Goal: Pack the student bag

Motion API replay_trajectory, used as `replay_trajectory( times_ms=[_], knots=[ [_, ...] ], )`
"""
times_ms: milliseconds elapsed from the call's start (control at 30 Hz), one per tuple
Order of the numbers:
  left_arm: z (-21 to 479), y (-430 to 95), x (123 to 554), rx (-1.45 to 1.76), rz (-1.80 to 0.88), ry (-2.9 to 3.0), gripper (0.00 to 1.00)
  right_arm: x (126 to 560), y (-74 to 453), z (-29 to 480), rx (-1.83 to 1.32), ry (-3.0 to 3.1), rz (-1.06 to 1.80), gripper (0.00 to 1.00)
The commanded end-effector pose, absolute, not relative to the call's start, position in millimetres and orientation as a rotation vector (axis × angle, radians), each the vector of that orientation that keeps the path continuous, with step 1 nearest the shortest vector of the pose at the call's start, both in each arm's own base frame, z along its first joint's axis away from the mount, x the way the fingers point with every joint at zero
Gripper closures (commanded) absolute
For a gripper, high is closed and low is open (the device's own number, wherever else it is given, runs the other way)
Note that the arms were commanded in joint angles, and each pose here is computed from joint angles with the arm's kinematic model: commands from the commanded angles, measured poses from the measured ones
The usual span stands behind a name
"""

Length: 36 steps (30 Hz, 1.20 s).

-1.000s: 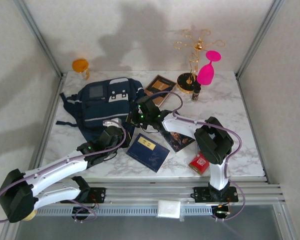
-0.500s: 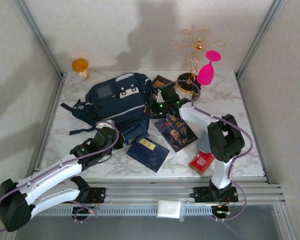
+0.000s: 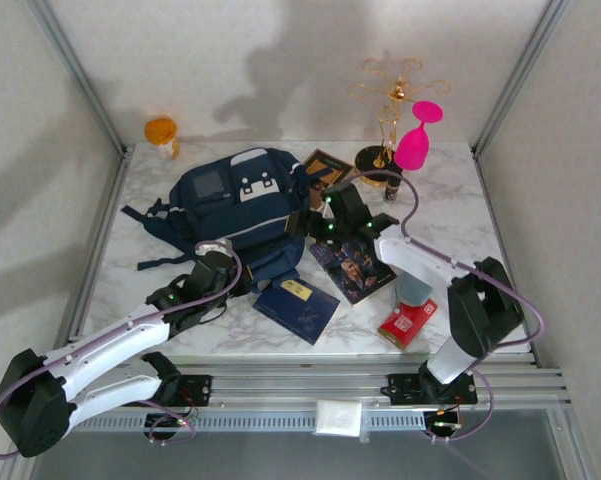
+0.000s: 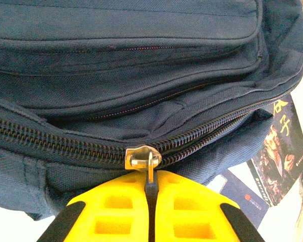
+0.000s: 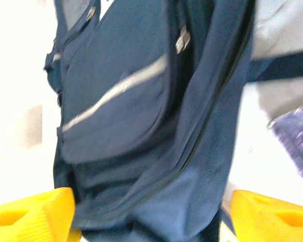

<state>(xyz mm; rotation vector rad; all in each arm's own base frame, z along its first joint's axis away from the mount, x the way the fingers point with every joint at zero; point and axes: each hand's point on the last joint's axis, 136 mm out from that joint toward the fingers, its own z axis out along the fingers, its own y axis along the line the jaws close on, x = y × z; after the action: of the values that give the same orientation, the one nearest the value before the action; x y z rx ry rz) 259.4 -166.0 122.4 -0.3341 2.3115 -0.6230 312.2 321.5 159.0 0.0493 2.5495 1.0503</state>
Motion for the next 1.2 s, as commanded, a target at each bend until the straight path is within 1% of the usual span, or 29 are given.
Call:
replay_trajectory(
  times_ms=[0,100,167,233,300,433,467,600,767,867,933,1000,1067,1167],
  knots=[
    [145.9,-177.3,270.7,-0.316,-0.711,2.231,1.0,286.9,340.7,155.9,0.181,2.57,1.14,0.12],
    [146.1,-177.2,270.1,-0.315,-0.713,2.231,1.0,274.2,355.1,156.1,0.287,2.557,1.2,0.06],
    [144.7,-177.5,268.7,-0.312,-0.719,2.235,1.0,270.2,364.3,152.1,0.367,2.548,1.229,0.04],
    [144.7,-178.3,267.6,-0.314,-0.735,2.23,1.0,275.6,370.2,149.5,0.449,2.526,1.237,0.01],
    [146.0,-180.4,265.9,-0.304,-0.753,2.231,1.0,288.1,376.0,147.7,0.507,2.497,1.223,0.01],
    [146.6,-181.7,263.1,-0.288,-0.764,2.236,1.0,309.7,397.1,135.1,0.476,2.525,1.145,0.01],
    [146.1,-183.0,261.9,-0.282,-0.772,2.24,1.0,312.7,400.8,128.8,0.466,2.54,1.123,0.04],
    [146.9,-192.0,256.0,-0.24,-0.815,2.255,1.0,328.9,415.1,135.3,0.342,2.46,1.081,0.27],
    [146.1,-184.5,251.1,-0.249,-0.77,2.27,1.0,333.3,424.6,149.3,0.179,2.417,1.008,0.69],
    [144.3,-166.7,249.9,-0.314,-0.688,2.263,1.0,335.8,415.8,170.7,0.099,2.361,0.975,0.82],
    [143.7,-159.7,247.7,-0.335,-0.668,2.256,1.0,341.1,402.5,180.6,0.06,2.341,0.932,0.86],
    [142.3,-153.8,245.0,-0.357,-0.657,2.252,1.0,346.7,389.8,190.2,0.014,2.316,0.924,0.92],
    [135.5,-143.9,242.4,-0.382,-0.615,2.261,1.0,353.2,377.8,197.5,-0.042,2.287,0.923,0.95],
    [121.9,-120.7,240.0,-0.457,-0.488,2.284,1.0,369.1,355.9,192.5,-0.067,2.317,0.926,1.0]
  ],
)
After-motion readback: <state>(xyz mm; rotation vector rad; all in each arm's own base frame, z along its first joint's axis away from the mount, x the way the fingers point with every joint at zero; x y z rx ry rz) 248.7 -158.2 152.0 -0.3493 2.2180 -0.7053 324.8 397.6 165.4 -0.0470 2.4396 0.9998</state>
